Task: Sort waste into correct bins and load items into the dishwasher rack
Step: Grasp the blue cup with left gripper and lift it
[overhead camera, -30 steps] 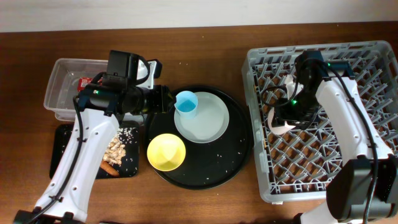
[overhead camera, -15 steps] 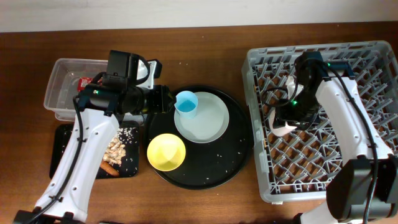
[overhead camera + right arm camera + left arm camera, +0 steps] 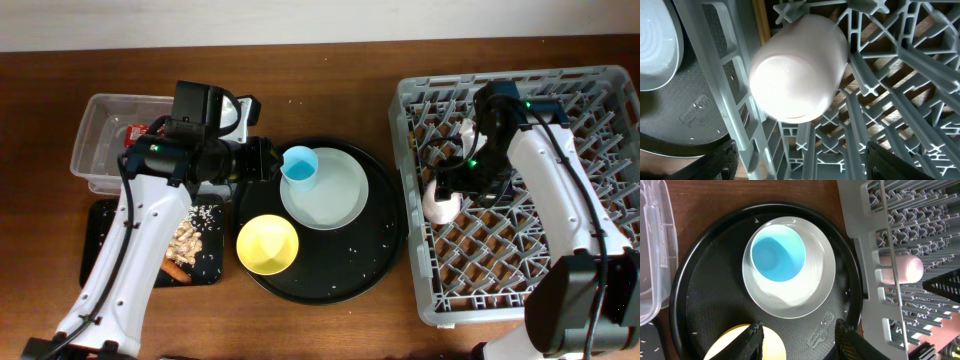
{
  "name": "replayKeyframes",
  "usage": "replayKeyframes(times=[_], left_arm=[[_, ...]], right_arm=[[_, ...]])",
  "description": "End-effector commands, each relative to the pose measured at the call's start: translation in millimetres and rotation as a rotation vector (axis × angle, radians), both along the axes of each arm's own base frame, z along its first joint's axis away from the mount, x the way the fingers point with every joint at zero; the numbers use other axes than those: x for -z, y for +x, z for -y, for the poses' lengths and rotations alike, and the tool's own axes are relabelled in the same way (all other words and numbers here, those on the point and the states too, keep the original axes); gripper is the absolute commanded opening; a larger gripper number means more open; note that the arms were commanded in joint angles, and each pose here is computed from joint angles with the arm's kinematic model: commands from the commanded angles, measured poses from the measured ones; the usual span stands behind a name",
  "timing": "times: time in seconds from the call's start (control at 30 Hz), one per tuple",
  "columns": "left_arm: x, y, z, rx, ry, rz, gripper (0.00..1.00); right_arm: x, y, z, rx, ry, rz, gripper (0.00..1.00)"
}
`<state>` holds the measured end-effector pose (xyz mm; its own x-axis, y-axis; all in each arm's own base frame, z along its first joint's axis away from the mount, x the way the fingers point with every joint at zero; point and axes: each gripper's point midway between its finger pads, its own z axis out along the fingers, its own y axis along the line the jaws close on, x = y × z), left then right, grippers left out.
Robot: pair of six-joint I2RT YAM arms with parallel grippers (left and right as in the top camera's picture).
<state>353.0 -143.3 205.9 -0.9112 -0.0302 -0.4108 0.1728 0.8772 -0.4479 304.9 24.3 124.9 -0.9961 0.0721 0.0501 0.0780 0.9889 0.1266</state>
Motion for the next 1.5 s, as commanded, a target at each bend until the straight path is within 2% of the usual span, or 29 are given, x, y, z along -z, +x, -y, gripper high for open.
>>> replayKeyframes(times=[0.0, 0.2, 0.27, 0.33, 0.43, 0.57, 0.73, 0.77, 0.8, 0.87, 0.93, 1.03, 1.1, 1.17, 1.2, 1.27, 1.33, 1.37, 1.47], left_arm=[[4.5, -0.4, -0.8, 0.005, 0.012, -0.004, 0.45], [5.4, -4.2, 12.8, 0.017, 0.015, -0.008, 0.45], [14.5, 6.2, 9.6, -0.088, 0.111, 0.005, 0.45], [30.5, 21.5, 17.2, -0.116, 0.182, 0.034, 0.45], [67.7, 39.1, 20.6, -0.127, 0.234, -0.001, 0.45], [114.8, 45.0, 21.1, -0.133, 0.278, -0.090, 0.45], [143.7, 47.2, 22.0, -0.127, 0.300, -0.137, 0.45], [144.2, 47.7, 22.4, -0.127, 0.299, -0.136, 0.40], [144.2, 47.8, 22.4, -0.127, 0.299, -0.136, 0.30], [145.6, 47.3, 22.1, -0.126, 0.302, -0.140, 0.20], [147.6, 46.3, 21.8, -0.125, 0.305, -0.147, 0.02], [142.6, 46.6, 21.9, -0.125, 0.301, -0.139, 0.00], [115.5, 50.2, 19.1, -0.139, 0.267, -0.096, 0.00], [72.7, 49.3, 27.1, -0.100, 0.151, -0.038, 0.00], [55.3, 45.5, 35.6, -0.070, 0.075, -0.027, 0.00], [-15.3, 19.1, 72.6, 0.150, -0.265, 0.025, 0.00], [-63.9, -3.4, 85.3, 0.324, -0.530, 0.038, 0.00], [-89.3, -14.3, 86.6, 0.431, -0.672, 0.057, 0.00], [-133.8, -30.6, 75.1, 0.626, -0.879, 0.137, 0.00]], right_arm=[[0.0, -5.5, -0.7, 0.000, -0.008, -0.012, 0.79], [0.2, 4.6, -0.7, 0.001, -0.008, 0.029, 0.82], [0.2, 3.2, -0.8, 0.000, -0.008, 0.023, 0.83], [0.2, 1.2, -0.8, 0.000, -0.008, 0.015, 0.83], [0.2, 1.2, -0.7, 0.000, -0.008, 0.015, 0.83], [0.2, 1.2, -0.7, 0.000, -0.008, 0.015, 0.83], [0.2, 1.1, -0.7, 0.000, -0.008, 0.014, 0.83], [0.2, 1.3, -0.6, 0.001, -0.008, 0.015, 0.83], [0.2, 1.3, -0.6, 0.000, -0.008, 0.015, 0.83], [0.2, 1.3, -0.4, 0.000, -0.009, 0.015, 0.83], [0.3, 1.3, 0.0, -0.003, -0.012, 0.016, 0.84], [-3.1, 3.4, 3.5, -0.013, -0.012, 0.026, 0.84], [-43.1, 16.3, 23.7, 0.057, 0.003, 0.088, 0.84], [-87.0, 22.4, 24.7, 0.034, 0.083, 0.164, 0.84], [-112.5, 21.6, 12.4, -0.028, 0.180, 0.213, 0.84], [-154.2, 15.3, -26.5, -0.210, 0.428, 0.322, 0.87], [-182.8, 13.2, -59.5, -0.354, 0.633, 0.442, 1.00], [-193.8, 12.3, -71.8, -0.391, 0.713, 0.480, 0.98], [-215.5, 4.9, -103.1, -0.514, 0.861, 0.555, 0.98]])
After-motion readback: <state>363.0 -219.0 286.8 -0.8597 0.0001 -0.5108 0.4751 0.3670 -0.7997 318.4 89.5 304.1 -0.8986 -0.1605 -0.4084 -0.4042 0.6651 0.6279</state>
